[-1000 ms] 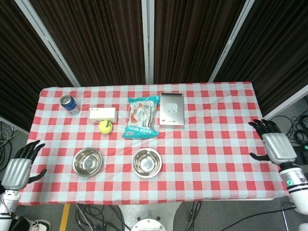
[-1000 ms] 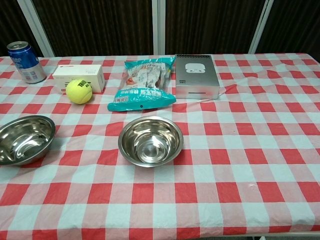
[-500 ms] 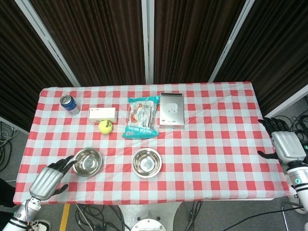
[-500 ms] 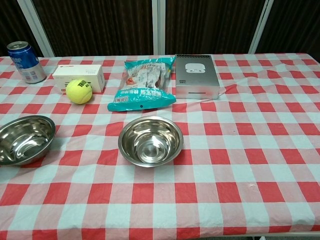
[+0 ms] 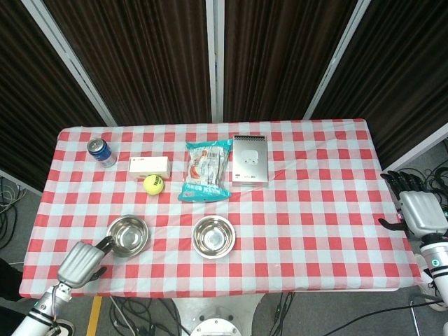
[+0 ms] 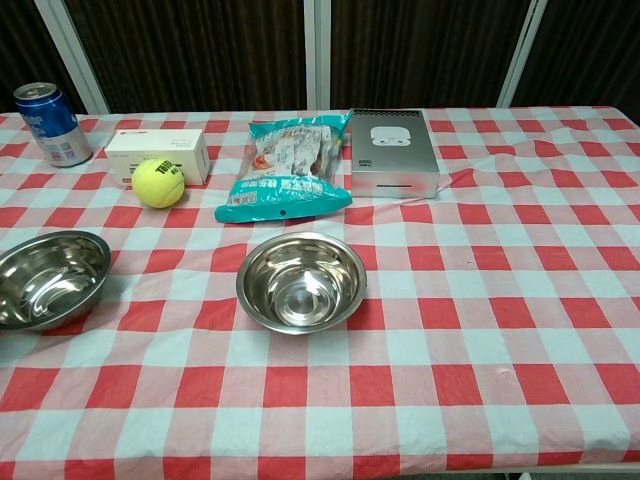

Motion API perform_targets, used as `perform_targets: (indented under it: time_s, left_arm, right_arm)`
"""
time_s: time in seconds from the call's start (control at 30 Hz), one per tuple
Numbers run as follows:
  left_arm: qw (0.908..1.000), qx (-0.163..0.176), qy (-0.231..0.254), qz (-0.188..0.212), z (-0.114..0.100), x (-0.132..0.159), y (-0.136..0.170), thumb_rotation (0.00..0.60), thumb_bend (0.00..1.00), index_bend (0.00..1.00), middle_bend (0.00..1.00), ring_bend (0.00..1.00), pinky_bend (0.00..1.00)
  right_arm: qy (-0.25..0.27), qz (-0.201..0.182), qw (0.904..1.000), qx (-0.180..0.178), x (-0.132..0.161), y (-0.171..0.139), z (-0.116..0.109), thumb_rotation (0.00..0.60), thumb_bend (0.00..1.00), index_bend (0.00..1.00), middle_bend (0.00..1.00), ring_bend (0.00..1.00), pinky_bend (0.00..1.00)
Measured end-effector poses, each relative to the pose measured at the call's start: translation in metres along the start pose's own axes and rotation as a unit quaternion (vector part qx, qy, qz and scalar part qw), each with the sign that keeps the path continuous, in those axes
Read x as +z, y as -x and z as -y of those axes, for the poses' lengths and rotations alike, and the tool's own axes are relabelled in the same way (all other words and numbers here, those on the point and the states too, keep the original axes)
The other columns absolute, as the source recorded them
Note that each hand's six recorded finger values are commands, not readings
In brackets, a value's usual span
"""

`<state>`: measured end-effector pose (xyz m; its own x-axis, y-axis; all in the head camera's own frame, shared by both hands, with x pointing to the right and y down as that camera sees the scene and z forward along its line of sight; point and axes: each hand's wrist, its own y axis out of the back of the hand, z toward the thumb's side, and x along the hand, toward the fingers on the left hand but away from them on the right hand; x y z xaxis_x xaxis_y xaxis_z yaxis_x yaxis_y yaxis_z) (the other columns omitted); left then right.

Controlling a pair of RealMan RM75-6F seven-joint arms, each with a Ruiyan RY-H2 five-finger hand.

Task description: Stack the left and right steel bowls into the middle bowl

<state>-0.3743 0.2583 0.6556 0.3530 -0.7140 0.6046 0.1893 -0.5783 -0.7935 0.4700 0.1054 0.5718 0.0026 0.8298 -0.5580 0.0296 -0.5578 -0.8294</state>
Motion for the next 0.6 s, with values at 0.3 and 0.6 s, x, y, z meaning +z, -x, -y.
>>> perform_targets:
  time_s: [0.3, 0.6]
  left_arm:
    - [0.9999, -0.011, -0.004, -0.001, 0.013, 0.002, -0.011, 0.600, 0.27, 0.42, 0.41, 0.92, 0.92]
    - [0.9999, -0.010, -0.002, 0.005, 0.017, 0.006, -0.027, 0.600, 0.28, 0.43, 0.42, 0.93, 0.92]
  right_arm:
    - [0.001, 0.001, 1.0000, 0.005, 0.000, 0.005, 0.002, 0.600, 0.10, 0.09, 0.06, 0.00, 0.00]
    - [0.004, 0.005, 1.0000, 0.005, -0.004, 0.007, 0.002, 0.600, 0.10, 0.09, 0.06, 0.00, 0.00]
